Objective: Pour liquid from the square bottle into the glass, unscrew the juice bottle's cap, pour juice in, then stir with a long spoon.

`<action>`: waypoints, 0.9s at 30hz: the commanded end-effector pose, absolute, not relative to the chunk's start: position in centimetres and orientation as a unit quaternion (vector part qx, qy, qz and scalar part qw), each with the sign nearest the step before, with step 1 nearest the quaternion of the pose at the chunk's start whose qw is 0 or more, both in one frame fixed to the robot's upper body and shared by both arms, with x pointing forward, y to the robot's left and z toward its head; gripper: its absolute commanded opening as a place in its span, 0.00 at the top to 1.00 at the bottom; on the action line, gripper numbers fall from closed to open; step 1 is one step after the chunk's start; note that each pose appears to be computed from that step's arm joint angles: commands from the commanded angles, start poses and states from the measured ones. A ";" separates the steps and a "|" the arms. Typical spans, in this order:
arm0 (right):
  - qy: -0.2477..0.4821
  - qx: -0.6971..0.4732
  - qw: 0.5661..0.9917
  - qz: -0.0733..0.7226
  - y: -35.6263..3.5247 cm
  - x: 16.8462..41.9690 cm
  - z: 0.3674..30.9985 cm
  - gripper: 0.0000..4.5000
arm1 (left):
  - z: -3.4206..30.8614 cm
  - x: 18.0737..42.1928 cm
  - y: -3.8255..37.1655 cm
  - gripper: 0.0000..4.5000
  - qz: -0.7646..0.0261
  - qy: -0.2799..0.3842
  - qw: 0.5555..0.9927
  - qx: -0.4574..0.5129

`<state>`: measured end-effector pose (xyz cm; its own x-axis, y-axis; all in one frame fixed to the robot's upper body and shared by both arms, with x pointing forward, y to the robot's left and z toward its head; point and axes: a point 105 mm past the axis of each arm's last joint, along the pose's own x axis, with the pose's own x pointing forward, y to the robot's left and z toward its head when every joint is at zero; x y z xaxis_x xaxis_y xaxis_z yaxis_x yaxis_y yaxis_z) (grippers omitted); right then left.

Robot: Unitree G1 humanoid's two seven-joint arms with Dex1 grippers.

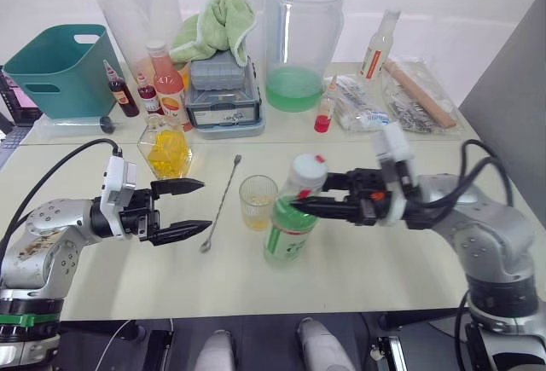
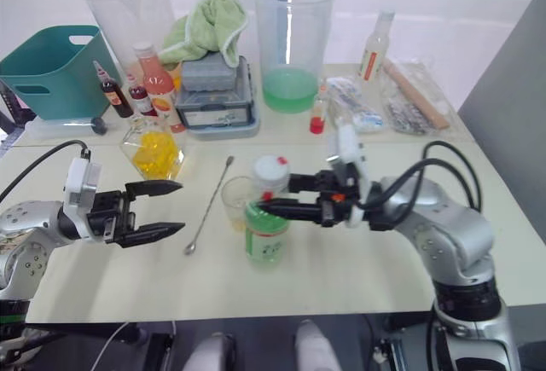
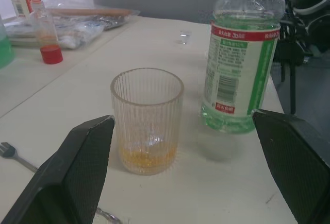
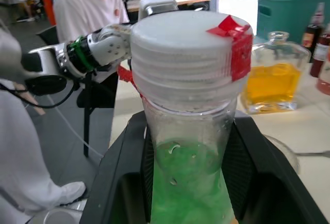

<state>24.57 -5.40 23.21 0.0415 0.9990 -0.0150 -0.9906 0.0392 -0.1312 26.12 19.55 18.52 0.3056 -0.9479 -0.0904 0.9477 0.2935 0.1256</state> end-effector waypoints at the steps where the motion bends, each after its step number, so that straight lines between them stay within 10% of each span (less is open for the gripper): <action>1: -0.077 -0.089 0.699 0.705 -4.4 23.8 23.9 0.72 | 20.1 25.9 19.9 0.00 -0.574 -0.030 0.814 0.085; 14: -0.064 -0.105 0.699 0.704 -2.3 25.0 20.3 0.72 | 21.5 24.9 20.6 0.00 -0.534 -0.052 0.841 0.074; 22: -0.057 -0.114 0.691 0.711 -4.3 27.2 21.7 0.04 | 21.0 24.6 20.6 0.00 -0.520 -0.050 0.849 0.082; 27: -0.049 -0.092 0.626 0.773 -5.1 26.5 22.3 0.04 | 20.9 24.3 20.7 0.00 -0.507 -0.052 0.856 0.085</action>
